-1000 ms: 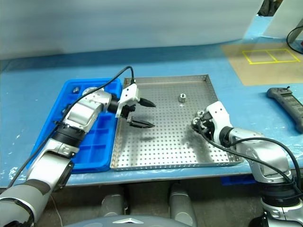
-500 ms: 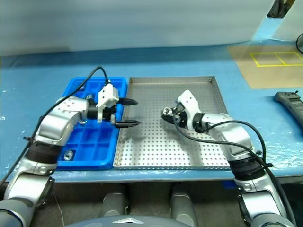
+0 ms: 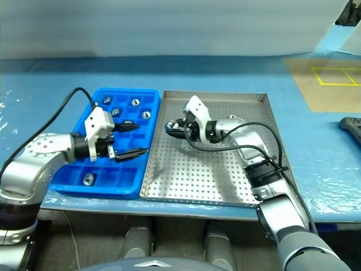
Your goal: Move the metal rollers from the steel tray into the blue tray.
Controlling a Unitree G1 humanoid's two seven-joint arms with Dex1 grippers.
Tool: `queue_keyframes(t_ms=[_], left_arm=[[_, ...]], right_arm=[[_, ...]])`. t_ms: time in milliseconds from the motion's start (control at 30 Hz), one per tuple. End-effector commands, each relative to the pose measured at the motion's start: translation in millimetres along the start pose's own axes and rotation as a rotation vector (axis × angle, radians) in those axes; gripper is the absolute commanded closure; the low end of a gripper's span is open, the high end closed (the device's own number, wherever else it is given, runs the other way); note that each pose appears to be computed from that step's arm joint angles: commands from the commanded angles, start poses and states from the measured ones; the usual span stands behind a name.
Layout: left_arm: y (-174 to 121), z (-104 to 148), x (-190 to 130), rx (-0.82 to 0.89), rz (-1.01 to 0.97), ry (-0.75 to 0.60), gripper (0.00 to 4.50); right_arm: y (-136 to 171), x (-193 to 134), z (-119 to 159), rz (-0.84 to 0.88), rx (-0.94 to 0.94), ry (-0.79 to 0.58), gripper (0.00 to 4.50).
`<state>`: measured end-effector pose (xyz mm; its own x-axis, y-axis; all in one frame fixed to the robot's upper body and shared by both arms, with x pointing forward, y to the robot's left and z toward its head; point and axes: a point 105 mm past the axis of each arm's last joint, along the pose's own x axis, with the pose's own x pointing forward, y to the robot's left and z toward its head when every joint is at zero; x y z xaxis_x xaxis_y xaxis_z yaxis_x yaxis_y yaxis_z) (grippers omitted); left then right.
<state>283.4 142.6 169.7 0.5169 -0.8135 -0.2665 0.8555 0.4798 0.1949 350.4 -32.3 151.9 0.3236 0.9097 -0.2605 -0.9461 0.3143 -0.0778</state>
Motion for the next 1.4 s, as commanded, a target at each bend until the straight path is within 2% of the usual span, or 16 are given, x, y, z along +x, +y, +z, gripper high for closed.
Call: queue_keyframes(t_ms=[33,367,600,933,1400], left_arm=[[-2.8,9.2,-12.5,0.026,0.053,-0.017,0.0],[-19.3,6.5,-36.5,-0.004,0.166,-0.007,0.0],[-33.2,1.1,-47.6,-0.035,0.241,0.01,0.0],[-55.7,-7.7,-59.8,-0.089,0.318,0.028,0.0],[-53.0,-5.8,-60.2,-0.087,0.327,0.027,0.0]], right_arm=[[5.7,9.3,21.5,0.065,-0.074,-0.051,2.88],[34.9,40.4,35.8,0.259,-0.126,-0.058,2.88],[51.2,60.1,32.2,0.327,-0.16,-0.031,2.88],[50.8,81.2,28.9,0.29,-0.168,0.022,2.88],[52.5,88.6,13.5,0.294,-0.162,0.126,2.88]])
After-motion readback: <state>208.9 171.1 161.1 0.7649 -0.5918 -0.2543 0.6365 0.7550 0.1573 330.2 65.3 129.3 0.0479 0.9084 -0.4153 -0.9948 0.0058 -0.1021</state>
